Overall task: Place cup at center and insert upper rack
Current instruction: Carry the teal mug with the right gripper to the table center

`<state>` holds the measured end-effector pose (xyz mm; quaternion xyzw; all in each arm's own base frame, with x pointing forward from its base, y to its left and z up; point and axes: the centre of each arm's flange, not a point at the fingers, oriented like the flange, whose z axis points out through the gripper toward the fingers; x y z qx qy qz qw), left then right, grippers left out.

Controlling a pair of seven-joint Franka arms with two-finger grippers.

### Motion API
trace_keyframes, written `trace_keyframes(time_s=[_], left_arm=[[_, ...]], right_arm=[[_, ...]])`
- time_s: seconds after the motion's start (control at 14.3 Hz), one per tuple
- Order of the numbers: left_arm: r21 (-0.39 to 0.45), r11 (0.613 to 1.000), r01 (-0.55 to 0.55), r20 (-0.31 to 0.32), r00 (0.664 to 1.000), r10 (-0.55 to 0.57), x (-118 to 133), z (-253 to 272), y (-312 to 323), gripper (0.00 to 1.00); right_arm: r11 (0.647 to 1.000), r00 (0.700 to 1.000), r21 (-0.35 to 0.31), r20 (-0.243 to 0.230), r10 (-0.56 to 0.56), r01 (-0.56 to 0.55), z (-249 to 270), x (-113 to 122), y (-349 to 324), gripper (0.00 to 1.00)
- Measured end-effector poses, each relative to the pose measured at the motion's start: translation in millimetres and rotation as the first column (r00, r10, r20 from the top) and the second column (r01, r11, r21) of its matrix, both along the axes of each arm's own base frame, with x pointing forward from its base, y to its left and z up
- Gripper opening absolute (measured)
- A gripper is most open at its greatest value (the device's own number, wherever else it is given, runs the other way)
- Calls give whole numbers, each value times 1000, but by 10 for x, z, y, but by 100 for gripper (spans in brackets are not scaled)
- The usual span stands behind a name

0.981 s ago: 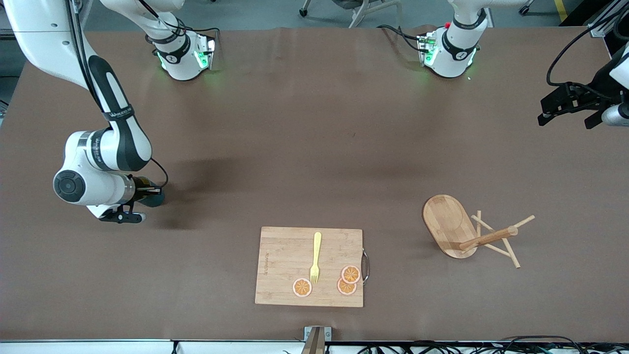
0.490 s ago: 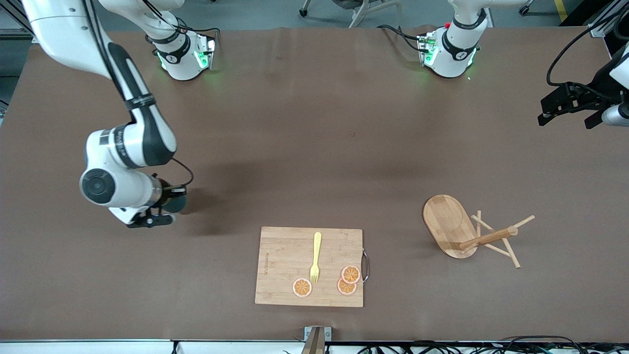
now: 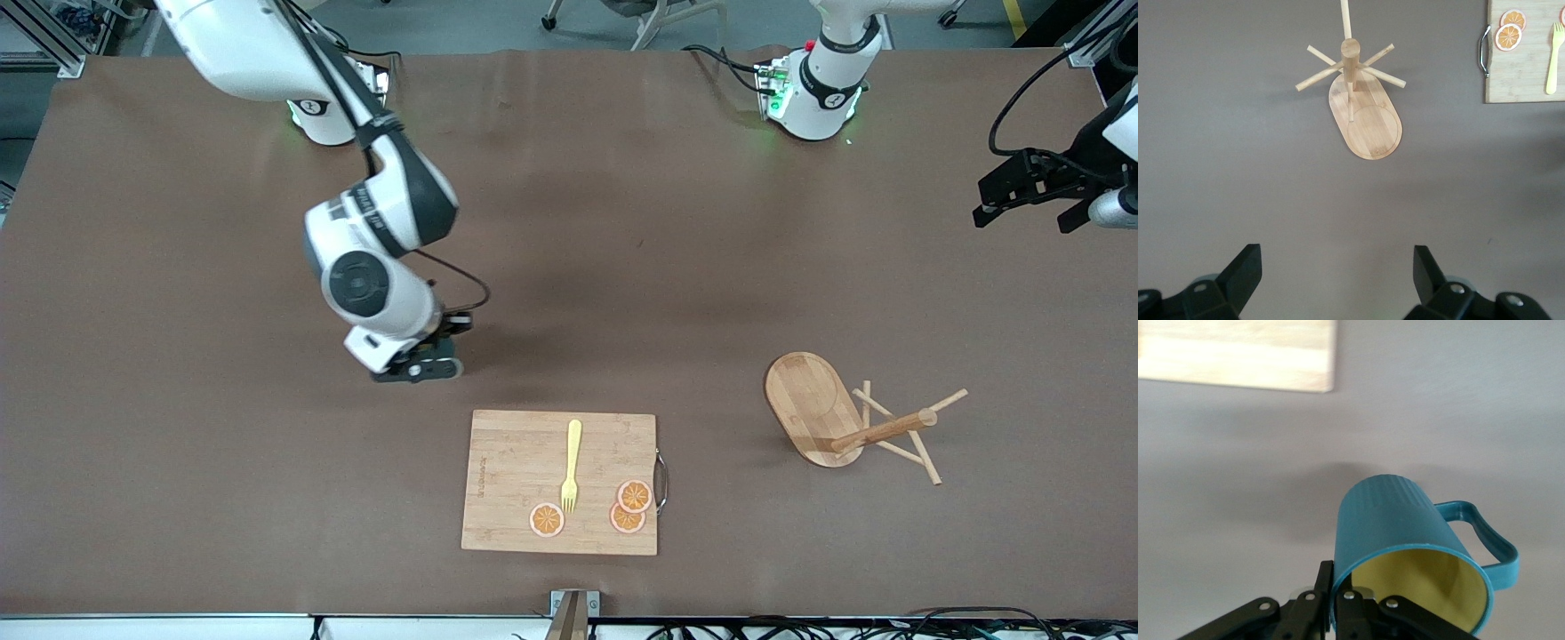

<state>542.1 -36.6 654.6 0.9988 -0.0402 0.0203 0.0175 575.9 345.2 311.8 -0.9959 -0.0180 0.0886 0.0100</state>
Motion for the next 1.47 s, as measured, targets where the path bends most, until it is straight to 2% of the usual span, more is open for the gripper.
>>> trace_keyframes(time_s=[0.21, 0.35, 0.49, 0.56, 0.7, 0.91, 1.26, 1.47], left_arm=[[0, 1000, 0, 0, 1000, 0, 0, 0, 1, 100], [0, 1000, 0, 0, 1000, 0, 0, 0, 1, 100], [0, 1000, 0, 0, 1000, 0, 0, 0, 1, 100], [0, 1000, 0, 0, 1000, 0, 0, 0, 2, 100], [0, 1000, 0, 0, 1000, 0, 0, 0, 2, 100], [0, 1000, 0, 0, 1000, 0, 0, 0, 2, 100], [0, 1000, 0, 0, 1000, 0, 0, 0, 0, 100], [0, 1000, 0, 0, 1000, 0, 0, 0, 0, 100]], right_arm=[[999, 999, -11, -2, -49, 49, -168, -280, 749, 5], [1000, 1000, -2, 5, -28, 28, -242, -426, 1123, 5], [999, 1000, 32, 2, -19, 19, -258, -540, 1401, 5], [998, 999, 59, -15, -29, 29, -255, -586, 1501, 5], [994, 998, 93, -32, -62, 65, -238, -632, 1622, 5], [975, 982, 116, -12, -188, 188, -345, -662, 1776, 5], [962, 966, 92, -29, -255, 257, -614, -839, 1981, 5], [966, 970, 92, -29, -242, 244, -617, -924, 2068, 5]])
